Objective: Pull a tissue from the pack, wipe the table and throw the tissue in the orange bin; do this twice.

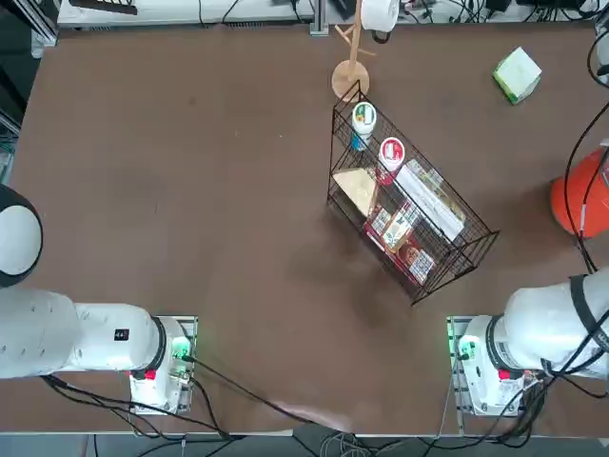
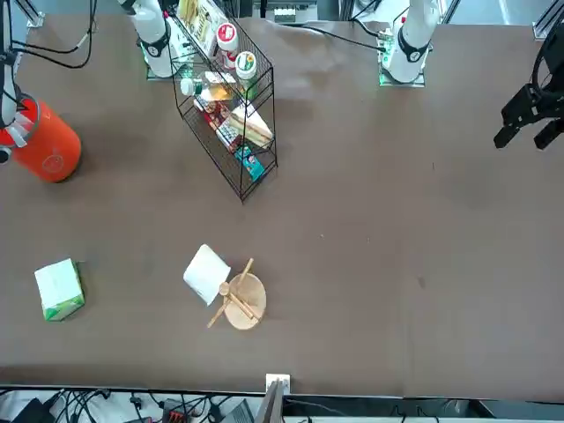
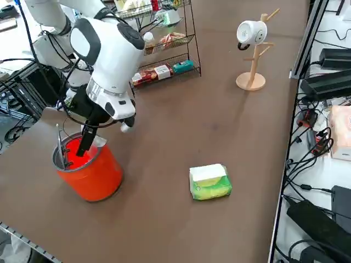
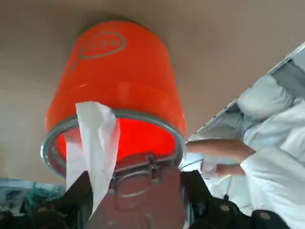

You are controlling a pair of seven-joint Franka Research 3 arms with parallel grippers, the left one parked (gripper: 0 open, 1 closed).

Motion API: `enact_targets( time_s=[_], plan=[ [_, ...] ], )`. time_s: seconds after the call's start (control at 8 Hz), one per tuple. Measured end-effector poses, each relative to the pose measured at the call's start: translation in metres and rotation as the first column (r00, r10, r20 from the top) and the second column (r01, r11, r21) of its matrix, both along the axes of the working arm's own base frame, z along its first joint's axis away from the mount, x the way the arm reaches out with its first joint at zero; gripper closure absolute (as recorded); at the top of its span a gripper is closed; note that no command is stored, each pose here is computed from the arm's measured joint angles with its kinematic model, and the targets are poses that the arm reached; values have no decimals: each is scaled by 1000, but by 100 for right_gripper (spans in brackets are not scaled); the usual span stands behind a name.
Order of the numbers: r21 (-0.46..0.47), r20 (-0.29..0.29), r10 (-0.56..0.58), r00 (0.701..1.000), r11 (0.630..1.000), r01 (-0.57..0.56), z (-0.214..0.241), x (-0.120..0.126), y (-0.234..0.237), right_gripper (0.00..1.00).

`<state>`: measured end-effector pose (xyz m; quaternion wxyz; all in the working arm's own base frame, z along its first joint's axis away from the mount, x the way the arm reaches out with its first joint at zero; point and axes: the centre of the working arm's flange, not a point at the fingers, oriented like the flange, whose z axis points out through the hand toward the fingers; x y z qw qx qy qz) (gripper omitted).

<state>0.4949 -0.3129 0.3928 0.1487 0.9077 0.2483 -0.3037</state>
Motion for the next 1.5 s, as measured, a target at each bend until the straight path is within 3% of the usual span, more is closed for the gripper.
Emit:
enact_targets(
  time_s=[0.38,0.75,1.0,1.12,1.5],
  plan=[
    [57,-27,78,997,995,-76,2,-7,-17,0],
    [180,-4,83,997,980,-81,2,-18,-32,0],
    [190,12,80,997,978,-81,8,-21,-41,0],
    [187,46,82,996,978,-89,20,-12,-38,0],
    [240,222,61,973,964,-116,61,31,-13,0]
  ],
)
